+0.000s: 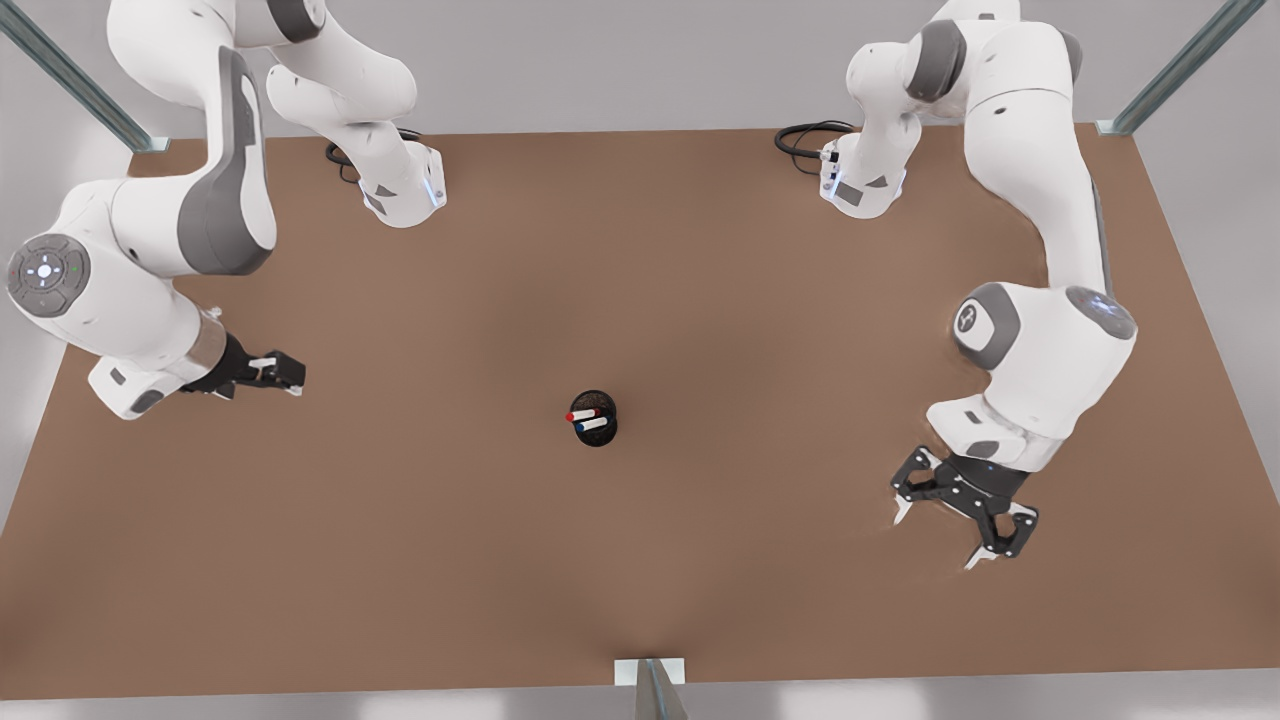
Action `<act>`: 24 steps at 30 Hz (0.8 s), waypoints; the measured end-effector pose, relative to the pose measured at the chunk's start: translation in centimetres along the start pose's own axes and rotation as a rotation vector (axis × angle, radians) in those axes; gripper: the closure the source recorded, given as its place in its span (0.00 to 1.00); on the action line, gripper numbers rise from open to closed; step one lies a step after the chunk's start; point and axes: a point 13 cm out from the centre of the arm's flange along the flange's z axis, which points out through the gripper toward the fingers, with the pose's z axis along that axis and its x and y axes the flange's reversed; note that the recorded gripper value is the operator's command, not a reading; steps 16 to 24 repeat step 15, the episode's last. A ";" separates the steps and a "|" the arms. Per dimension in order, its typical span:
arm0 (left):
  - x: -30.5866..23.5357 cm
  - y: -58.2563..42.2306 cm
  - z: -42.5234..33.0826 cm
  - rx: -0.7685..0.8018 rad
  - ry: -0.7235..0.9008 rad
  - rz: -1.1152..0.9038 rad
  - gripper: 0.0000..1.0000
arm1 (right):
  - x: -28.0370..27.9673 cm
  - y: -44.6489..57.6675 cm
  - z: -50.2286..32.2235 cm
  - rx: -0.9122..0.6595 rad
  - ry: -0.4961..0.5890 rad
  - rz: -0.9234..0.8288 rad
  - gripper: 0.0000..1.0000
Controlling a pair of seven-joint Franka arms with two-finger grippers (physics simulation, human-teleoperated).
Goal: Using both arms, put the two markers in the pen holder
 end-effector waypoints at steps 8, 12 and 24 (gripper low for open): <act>8.6 -1.5 -15.7 0.030 0.387 -0.165 0.00 | 0.0 0.7 0.1 0.001 0.002 -0.013 0.00; 11.7 -3.3 -14.9 0.066 0.552 -0.268 0.00 | 0.0 0.7 0.1 0.001 0.003 -0.013 0.00; 13.3 -3.9 -14.7 0.070 0.625 -0.338 0.00 | 0.0 0.7 0.1 0.001 0.003 -0.013 0.00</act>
